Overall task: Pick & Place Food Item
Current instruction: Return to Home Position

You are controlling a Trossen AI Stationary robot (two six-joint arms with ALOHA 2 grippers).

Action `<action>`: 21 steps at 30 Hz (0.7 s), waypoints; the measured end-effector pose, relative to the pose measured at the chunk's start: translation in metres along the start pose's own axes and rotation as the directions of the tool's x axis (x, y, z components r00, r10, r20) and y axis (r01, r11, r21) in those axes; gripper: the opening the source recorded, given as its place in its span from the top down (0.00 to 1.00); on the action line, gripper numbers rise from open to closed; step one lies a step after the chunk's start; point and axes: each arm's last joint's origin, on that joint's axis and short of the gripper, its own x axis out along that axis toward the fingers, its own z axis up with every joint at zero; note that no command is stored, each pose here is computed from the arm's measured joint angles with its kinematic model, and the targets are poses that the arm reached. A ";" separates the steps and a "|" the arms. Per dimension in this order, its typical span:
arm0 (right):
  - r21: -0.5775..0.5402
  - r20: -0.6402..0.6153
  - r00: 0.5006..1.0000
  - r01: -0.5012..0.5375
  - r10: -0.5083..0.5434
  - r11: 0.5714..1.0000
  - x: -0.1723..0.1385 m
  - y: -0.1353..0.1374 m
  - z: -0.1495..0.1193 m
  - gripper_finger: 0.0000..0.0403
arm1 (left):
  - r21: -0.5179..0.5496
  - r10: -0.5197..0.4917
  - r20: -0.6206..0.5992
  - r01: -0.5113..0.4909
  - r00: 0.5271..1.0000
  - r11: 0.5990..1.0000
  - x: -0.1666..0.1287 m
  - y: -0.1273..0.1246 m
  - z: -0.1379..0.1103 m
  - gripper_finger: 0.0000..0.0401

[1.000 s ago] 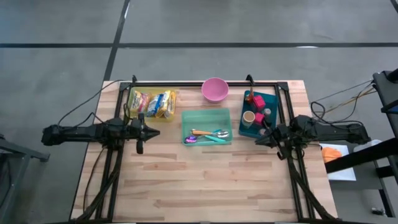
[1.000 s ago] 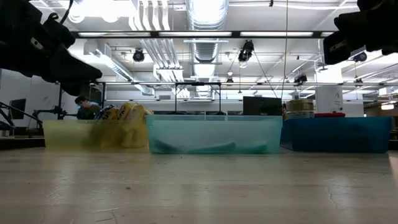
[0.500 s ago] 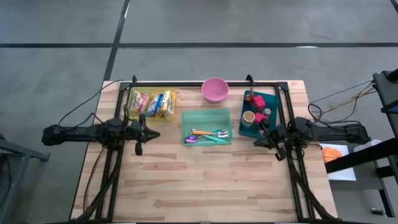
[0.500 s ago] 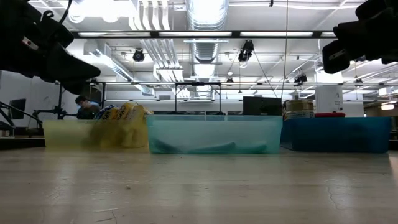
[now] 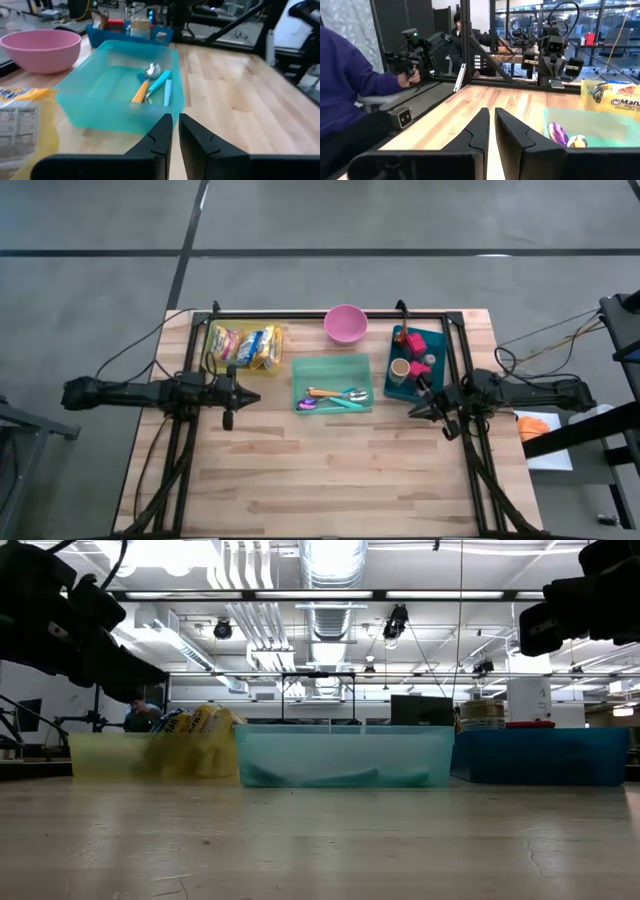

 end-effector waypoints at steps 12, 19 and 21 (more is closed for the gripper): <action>0.056 -0.029 1.000 0.004 -0.002 0.998 0.000 0.000 -0.003 0.93 | -0.003 0.022 -0.025 -0.022 0.999 1.000 0.002 0.001 -0.002 0.90; 0.058 -0.032 0.999 0.004 -0.003 0.998 0.000 0.000 -0.003 0.93 | -0.004 0.022 -0.025 -0.022 0.999 1.000 0.002 0.001 -0.002 0.90; 0.060 -0.033 0.999 0.005 -0.003 0.998 0.000 0.000 -0.003 0.93 | -0.004 0.022 -0.025 -0.022 0.999 1.000 0.002 0.001 -0.002 0.90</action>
